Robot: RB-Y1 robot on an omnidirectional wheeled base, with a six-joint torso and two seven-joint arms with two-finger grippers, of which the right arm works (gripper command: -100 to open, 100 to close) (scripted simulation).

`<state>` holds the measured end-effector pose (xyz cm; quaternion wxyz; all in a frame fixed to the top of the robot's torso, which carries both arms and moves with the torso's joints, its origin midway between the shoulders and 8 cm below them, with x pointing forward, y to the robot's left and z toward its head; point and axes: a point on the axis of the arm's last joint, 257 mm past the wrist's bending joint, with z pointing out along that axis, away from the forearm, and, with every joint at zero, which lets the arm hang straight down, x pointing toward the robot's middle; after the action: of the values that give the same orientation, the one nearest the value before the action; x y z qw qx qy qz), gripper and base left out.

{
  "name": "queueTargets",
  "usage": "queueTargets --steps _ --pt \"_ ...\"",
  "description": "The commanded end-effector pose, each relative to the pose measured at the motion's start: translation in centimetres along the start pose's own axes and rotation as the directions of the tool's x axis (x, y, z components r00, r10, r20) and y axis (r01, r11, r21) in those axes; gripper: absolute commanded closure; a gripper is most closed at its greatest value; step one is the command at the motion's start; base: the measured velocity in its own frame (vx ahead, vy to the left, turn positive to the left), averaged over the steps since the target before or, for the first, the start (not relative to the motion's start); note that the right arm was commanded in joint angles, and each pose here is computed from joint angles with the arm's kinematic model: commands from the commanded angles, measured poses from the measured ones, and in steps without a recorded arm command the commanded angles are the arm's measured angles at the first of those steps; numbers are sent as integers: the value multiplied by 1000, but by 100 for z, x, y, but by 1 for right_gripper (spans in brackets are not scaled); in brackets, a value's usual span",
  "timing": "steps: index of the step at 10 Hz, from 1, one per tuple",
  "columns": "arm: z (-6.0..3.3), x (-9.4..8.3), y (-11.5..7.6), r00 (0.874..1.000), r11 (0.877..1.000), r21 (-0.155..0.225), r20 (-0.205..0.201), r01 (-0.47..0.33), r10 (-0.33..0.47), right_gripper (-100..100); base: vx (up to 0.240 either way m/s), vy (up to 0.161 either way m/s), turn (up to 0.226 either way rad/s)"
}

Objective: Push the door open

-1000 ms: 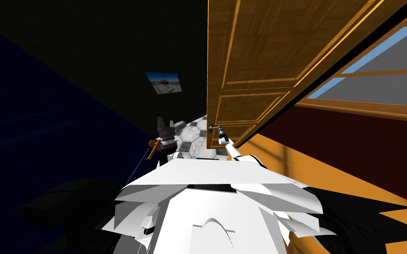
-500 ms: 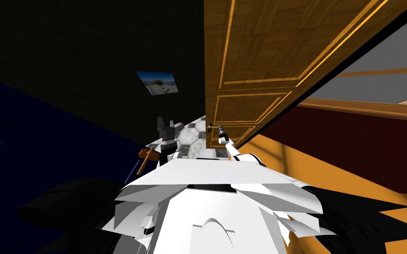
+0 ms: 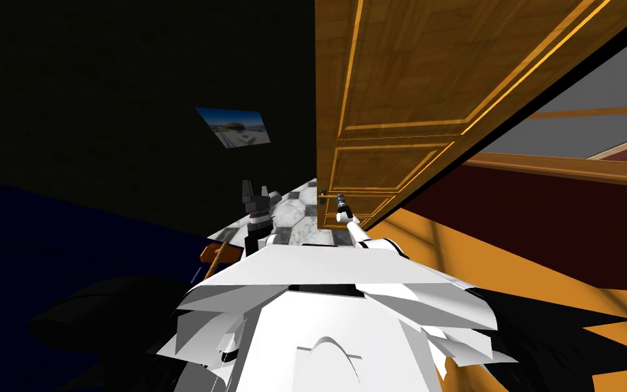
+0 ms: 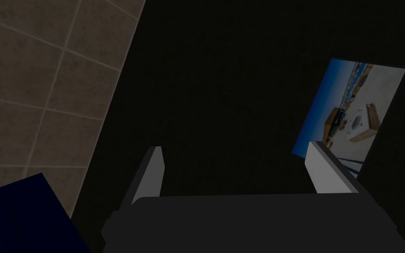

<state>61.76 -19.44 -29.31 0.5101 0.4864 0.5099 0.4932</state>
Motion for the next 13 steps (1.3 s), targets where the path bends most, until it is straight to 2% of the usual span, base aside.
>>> queueTargets --steps 1,6,11,13 --pt "43 -144 66 999 1000 -13 36 6 -6 100 162 54 -119" --pt "23 -70 40 997 1000 -4 72 -13 13 100 159 125 -123" --pt "-2 62 11 995 999 6 88 -37 37 100 111 189 -93" --pt "10 -233 32 992 1000 -3 123 -14 15 100 45 -4 -72"
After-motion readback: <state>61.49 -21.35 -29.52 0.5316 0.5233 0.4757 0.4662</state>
